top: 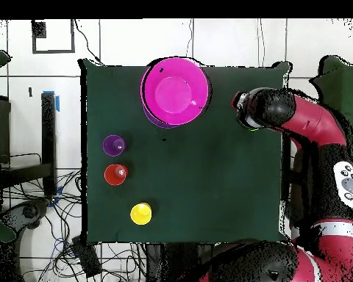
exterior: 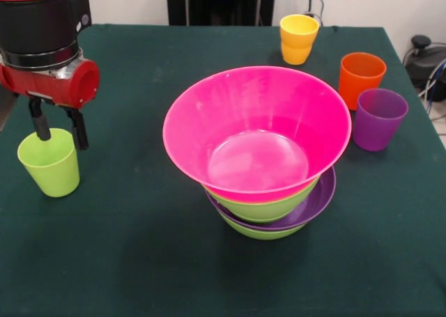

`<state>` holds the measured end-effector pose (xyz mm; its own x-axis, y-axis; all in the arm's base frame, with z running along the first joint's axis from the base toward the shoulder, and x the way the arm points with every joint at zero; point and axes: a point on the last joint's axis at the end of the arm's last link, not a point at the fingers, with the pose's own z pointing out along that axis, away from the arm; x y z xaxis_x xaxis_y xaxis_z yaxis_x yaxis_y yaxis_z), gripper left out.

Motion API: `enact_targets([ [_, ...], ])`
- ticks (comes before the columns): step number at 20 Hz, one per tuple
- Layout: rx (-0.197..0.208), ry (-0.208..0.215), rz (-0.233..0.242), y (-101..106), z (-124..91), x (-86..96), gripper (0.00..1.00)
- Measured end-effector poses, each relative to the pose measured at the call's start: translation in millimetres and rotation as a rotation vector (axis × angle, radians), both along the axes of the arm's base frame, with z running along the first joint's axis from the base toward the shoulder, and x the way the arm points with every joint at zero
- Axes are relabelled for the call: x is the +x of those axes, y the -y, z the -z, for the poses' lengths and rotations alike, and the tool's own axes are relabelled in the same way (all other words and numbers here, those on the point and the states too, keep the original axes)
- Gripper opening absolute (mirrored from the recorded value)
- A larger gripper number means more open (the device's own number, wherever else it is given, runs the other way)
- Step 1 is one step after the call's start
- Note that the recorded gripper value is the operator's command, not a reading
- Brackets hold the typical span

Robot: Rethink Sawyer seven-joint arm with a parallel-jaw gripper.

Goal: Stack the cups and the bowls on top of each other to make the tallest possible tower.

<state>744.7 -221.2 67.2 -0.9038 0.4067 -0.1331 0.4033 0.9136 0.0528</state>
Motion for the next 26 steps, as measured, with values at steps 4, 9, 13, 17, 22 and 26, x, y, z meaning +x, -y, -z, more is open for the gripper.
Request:
enact_targets([
  [4,0.002,-0.003,0.001,0,3,-1.0,1.0],
  [9,0.011,-0.017,0.001,-1,17,-4.1,1.0],
  [13,0.023,-0.034,0.002,-4,32,-8.9,1.0],
  [17,0.039,-0.051,0.001,-9,48,-13.4,1.0],
  [22,0.047,-0.034,-0.001,-13,50,-7.9,1.0],
  [26,0.05,-0.007,-0.003,-18,54,-3.2,1.0],
])
